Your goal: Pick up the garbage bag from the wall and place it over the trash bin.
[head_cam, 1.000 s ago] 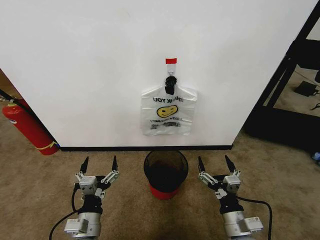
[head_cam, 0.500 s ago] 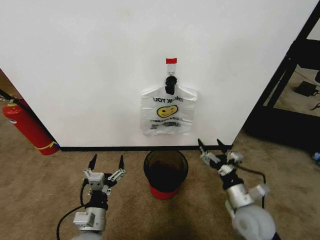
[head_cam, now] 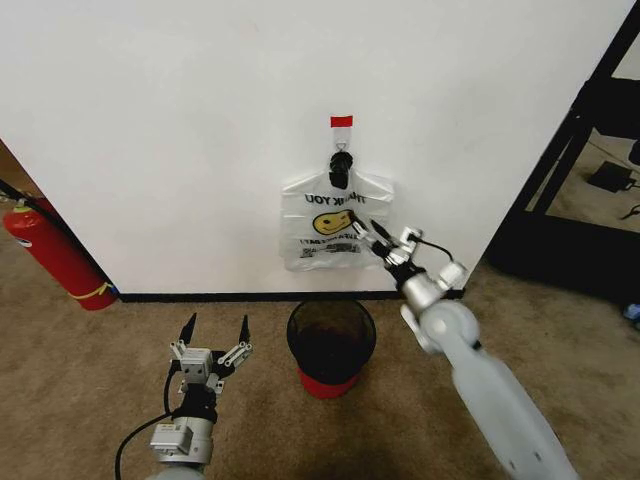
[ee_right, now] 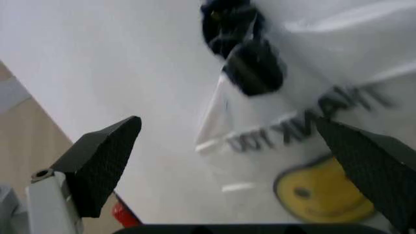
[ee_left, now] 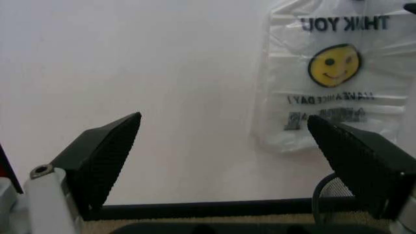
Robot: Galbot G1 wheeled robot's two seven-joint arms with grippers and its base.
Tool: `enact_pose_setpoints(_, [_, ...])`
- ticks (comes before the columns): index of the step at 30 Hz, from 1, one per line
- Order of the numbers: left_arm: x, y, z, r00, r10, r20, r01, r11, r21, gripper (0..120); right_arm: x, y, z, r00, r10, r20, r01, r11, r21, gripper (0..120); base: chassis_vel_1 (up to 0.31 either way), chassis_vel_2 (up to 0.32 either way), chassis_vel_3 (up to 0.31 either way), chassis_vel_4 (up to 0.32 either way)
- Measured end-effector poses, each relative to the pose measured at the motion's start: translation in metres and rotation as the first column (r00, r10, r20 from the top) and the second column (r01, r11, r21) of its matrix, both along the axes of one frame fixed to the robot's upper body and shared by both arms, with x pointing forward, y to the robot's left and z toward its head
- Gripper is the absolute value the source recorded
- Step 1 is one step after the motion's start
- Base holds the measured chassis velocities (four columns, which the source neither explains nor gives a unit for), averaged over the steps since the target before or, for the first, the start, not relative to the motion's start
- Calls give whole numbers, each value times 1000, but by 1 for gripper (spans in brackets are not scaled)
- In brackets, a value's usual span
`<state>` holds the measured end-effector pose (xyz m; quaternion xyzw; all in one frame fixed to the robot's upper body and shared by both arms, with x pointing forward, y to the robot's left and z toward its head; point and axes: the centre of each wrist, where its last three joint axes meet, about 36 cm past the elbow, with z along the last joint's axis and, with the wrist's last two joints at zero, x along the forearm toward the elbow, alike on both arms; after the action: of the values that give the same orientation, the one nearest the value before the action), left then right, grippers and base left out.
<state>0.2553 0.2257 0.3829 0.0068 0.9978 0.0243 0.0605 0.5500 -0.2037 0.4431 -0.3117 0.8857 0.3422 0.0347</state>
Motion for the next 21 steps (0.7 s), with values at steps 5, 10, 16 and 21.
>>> enact_pose_setpoints(5, [3, 1, -4, 1000, 8, -4, -8, 1000, 1, 100, 30, 8, 3, 1000, 9, -12, -9, 1000, 15, 100, 0, 0, 0, 0])
enact_pose_setpoints(10, [5, 1, -7, 1000, 12, -7, -12, 1000, 0, 100, 44, 13, 4, 1000, 26, -16, -25, 999, 29, 100, 0, 0, 0, 0])
enact_pose_setpoints(16, [8, 5, -7, 1000, 22, -2, -22, 1000, 5, 100, 54, 25, 6, 999, 35, -19, -34, 998, 61, 100, 0, 0, 0, 0])
enact_pose_setpoints(21, [9, 6, -7, 1000, 27, 1, -27, 1000, 4, 100, 59, 28, 8, 999, 38, -18, -37, 997, 72, 100, 0, 0, 0, 0])
